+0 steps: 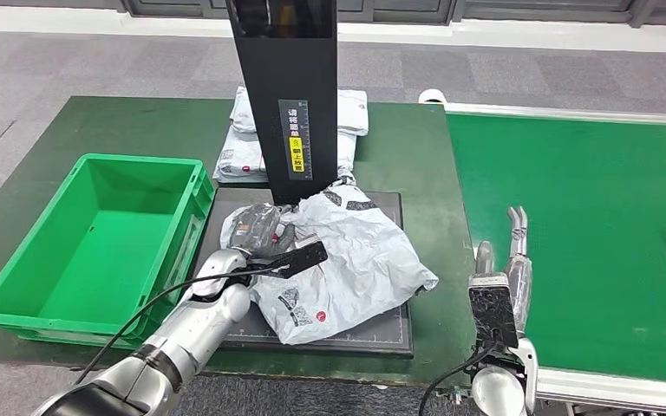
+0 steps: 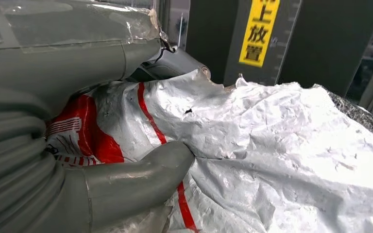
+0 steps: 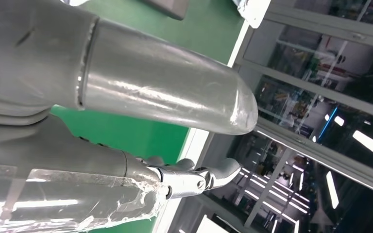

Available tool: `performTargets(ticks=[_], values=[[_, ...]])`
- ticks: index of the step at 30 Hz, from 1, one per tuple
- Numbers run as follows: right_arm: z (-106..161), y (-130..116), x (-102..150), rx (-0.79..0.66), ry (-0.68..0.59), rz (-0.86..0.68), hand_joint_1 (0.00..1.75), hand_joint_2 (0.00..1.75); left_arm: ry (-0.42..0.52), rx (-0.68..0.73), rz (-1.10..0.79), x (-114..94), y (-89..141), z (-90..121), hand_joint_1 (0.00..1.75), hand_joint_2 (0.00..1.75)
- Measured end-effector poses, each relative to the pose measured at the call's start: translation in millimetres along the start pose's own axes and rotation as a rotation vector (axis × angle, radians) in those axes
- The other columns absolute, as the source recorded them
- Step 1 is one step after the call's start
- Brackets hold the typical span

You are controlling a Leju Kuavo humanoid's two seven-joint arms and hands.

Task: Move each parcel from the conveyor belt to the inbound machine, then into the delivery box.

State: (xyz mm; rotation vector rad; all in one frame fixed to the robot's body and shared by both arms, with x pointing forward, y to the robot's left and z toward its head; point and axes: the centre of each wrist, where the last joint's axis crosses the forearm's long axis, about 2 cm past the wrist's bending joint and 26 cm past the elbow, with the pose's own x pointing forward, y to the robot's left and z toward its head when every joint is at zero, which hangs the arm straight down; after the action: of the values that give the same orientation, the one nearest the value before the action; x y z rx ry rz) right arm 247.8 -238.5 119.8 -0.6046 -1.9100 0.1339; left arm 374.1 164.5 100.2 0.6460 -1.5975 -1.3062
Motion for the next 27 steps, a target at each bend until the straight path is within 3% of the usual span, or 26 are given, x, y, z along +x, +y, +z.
performTargets(ticks=[4,7,14,17,23,27], values=[[0,-2,0,-0.012,0.005,0.0,0.0,0.0,0.004,0.027,0.0,-1,3,0,1.75,1.75],[1,-3,0,-0.017,0.008,0.001,0.0,0.0,0.032,0.138,-0.021,-3,9,1,1.75,1.75],[5,-5,-3,-0.025,0.035,-0.027,0.0,0.0,0.225,0.605,-0.315,-34,78,6,1.75,1.75],[6,-5,-4,-0.027,0.037,-0.031,0.0,0.0,0.344,0.739,-0.421,-59,105,22,1.75,1.75],[11,-6,-6,-0.027,0.053,-0.027,0.0,0.0,0.697,0.903,-0.53,-126,141,76,1.75,1.75],[15,-7,-7,-0.021,0.069,-0.023,0.0,0.0,0.755,0.847,-0.615,-152,141,103,1.75,1.75]])
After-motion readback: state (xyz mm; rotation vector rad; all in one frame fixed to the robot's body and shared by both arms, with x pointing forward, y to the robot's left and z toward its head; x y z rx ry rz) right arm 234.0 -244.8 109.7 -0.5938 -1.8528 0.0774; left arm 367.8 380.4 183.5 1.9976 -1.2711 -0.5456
